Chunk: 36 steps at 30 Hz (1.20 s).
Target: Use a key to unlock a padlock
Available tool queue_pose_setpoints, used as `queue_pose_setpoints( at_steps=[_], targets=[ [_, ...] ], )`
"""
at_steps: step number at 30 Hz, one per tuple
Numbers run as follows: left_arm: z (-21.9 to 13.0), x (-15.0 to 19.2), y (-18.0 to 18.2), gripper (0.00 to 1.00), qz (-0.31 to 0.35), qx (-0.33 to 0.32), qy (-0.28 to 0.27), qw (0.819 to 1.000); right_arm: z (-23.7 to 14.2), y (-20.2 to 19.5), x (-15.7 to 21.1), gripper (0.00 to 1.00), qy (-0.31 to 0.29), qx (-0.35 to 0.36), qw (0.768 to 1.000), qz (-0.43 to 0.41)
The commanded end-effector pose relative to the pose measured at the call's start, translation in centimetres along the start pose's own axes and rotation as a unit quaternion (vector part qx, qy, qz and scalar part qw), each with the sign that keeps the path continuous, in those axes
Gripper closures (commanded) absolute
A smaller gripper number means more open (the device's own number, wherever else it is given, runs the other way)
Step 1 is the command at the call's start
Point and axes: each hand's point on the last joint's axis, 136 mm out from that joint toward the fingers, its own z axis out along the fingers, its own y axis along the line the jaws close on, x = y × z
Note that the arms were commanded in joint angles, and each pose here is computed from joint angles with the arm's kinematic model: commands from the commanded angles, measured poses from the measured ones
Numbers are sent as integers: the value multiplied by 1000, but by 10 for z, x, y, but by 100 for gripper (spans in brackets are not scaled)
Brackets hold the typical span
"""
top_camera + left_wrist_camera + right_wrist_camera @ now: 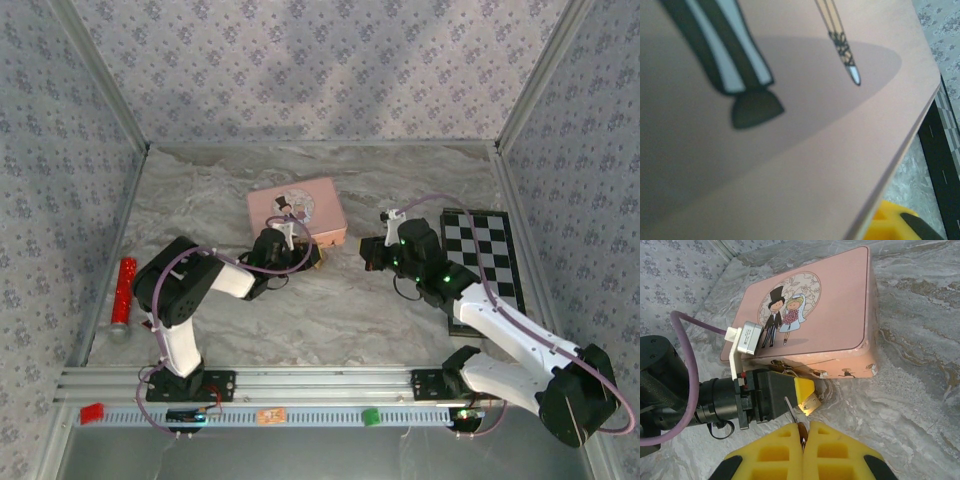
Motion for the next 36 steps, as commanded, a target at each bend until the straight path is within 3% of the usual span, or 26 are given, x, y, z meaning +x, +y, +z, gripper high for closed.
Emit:
queue_pose_setpoints(
  at_steps=[1,12,30,36],
  targets=[
    [-1,8,10,68,-23,-18,12,1000,2,0,6,100,8,-1,1000,9],
    [1,18,33,68,-24,-82,27,996,1,2,7,100,9,-2,1000,8],
    [-2,14,15,85,-27,-40,25,999,10,-11,33,100,33,-14,997,67],
    [-5,15,10,86,-43,-29,25,998,25,-4,49,100,50,-49,987,144]
  ],
)
